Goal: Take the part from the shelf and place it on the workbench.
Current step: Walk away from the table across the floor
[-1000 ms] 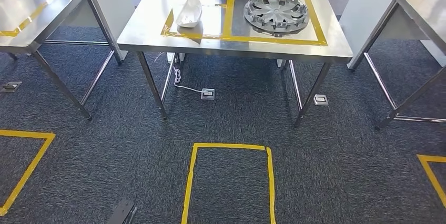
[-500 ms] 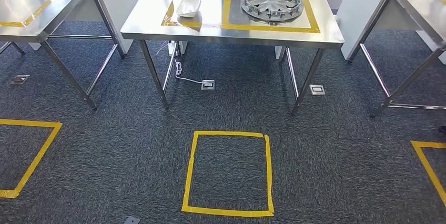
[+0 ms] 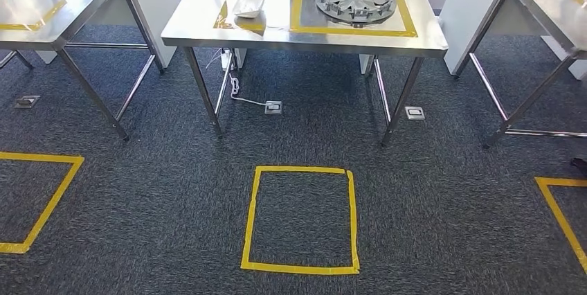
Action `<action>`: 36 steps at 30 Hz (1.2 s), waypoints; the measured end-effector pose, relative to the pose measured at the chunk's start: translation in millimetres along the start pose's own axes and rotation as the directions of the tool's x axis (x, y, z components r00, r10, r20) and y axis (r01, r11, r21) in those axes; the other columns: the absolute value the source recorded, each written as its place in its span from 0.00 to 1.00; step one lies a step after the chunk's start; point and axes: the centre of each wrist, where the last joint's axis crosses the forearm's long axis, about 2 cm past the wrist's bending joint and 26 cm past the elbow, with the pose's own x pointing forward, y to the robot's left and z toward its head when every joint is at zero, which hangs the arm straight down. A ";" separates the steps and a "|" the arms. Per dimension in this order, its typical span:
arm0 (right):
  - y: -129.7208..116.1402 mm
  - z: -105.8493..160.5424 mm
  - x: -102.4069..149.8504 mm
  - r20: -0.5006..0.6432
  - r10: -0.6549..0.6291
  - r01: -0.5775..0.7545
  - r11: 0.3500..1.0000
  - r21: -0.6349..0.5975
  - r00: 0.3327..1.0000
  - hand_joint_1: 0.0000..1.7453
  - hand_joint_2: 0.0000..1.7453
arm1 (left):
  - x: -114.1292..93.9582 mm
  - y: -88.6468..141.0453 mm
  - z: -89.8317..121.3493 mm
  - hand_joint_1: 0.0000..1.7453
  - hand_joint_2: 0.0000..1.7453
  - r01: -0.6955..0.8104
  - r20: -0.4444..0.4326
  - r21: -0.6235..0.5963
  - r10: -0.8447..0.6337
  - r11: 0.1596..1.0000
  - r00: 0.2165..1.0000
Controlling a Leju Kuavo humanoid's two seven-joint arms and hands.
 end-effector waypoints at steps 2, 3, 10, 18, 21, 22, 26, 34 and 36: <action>2.1 -0.1 -1.3 0.005 0.012 -0.012 1.000 0.006 1.000 0.00 1.00 | -6.0 -1.9 1.4 0.00 1.00 -0.003 -0.015 -0.003 0.003 1.000 1.000; 2.9 -0.1 -2.2 0.008 0.016 -0.016 1.000 0.008 1.000 0.00 1.00 | -7.8 -2.7 1.8 0.00 1.00 -0.004 -0.020 -0.004 0.004 1.000 1.000; 4.0 0.6 -11.6 0.024 0.021 -0.021 1.000 0.008 0.999 0.00 1.00 | -14.2 -5.6 3.7 0.00 1.00 -0.011 -0.037 -0.008 0.010 1.000 0.999; -0.2 2.2 -21.3 0.057 0.014 -0.013 1.000 -0.013 0.998 0.00 0.25 | -21.2 -8.2 6.4 0.00 0.50 -0.008 -0.051 -0.015 0.007 1.000 0.999; -3.9 3.2 -25.3 0.065 0.008 -0.006 1.000 -0.028 0.998 0.00 0.00 | -23.6 -9.1 7.5 0.00 0.00 -0.003 -0.056 -0.018 0.002 1.000 0.998; -5.4 3.5 -26.5 0.068 0.007 -0.005 0.999 -0.034 0.998 0.00 0.00 | -24.4 -9.7 7.9 0.00 0.00 -0.001 -0.057 -0.020 -0.001 1.000 0.998; -11.5 5.0 -32.0 0.077 0.012 -0.007 0.998 -0.060 0.997 0.00 0.00 | -27.5 -12.0 9.4 0.00 0.00 0.010 -0.063 -0.027 -0.012 1.000 0.998; -22.4 7.8 -40.5 0.088 0.026 -0.017 0.994 -0.105 0.996 0.00 0.00 | -30.3 -14.8 11.4 0.00 0.00 0.021 -0.072 -0.037 -0.023 0.999 0.997; -23.6 8.0 -41.1 0.089 0.018 -0.008 0.994 -0.110 0.996 0.00 0.00 | -30.2 -15.2 11.5 0.00 0.00 0.023 -0.071 -0.038 -0.025 0.999 0.997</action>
